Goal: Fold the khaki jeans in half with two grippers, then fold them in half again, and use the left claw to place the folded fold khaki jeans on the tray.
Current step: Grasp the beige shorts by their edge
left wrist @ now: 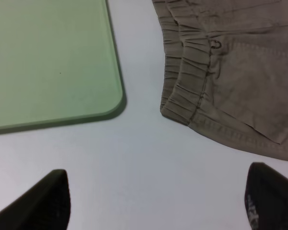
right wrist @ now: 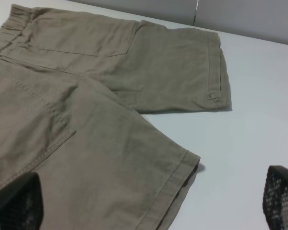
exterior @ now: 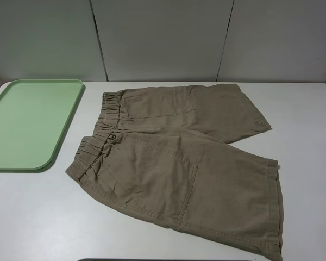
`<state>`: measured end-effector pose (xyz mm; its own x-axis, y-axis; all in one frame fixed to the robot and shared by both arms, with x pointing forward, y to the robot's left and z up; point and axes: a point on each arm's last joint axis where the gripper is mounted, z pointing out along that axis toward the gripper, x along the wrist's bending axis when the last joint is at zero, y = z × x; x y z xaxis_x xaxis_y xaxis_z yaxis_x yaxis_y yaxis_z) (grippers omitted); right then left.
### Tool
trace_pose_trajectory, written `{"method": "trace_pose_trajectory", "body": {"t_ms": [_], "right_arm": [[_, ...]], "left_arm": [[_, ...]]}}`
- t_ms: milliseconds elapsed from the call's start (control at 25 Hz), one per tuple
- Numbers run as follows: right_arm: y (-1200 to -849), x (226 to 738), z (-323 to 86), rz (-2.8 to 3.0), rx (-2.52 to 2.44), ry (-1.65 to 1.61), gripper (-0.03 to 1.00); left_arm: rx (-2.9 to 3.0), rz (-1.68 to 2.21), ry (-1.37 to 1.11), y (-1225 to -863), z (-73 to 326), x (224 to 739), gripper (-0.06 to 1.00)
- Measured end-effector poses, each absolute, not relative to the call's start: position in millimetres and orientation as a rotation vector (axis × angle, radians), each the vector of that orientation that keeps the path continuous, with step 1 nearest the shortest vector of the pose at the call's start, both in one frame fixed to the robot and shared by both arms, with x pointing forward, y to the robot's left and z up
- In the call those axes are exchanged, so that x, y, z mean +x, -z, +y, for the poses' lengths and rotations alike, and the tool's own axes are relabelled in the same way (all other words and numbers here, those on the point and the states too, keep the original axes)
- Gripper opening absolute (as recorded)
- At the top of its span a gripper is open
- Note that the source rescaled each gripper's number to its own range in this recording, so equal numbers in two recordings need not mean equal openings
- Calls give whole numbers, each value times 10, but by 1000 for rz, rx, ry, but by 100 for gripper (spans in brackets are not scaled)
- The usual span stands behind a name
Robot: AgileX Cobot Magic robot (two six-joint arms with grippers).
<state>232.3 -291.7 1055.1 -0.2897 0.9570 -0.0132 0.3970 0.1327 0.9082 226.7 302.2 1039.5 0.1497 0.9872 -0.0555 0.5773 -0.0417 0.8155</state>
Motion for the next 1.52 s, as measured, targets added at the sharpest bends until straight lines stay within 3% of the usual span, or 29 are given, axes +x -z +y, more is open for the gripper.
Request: {"method": "trace_pose_trajectory", "body": {"t_ms": [1520], "right_arm": [[-10551, 2323, -2917, 1778, 1308, -1126, 99]], "left_arm": [[1710, 1513, -723, -10395, 3022, 2267, 82]]}}
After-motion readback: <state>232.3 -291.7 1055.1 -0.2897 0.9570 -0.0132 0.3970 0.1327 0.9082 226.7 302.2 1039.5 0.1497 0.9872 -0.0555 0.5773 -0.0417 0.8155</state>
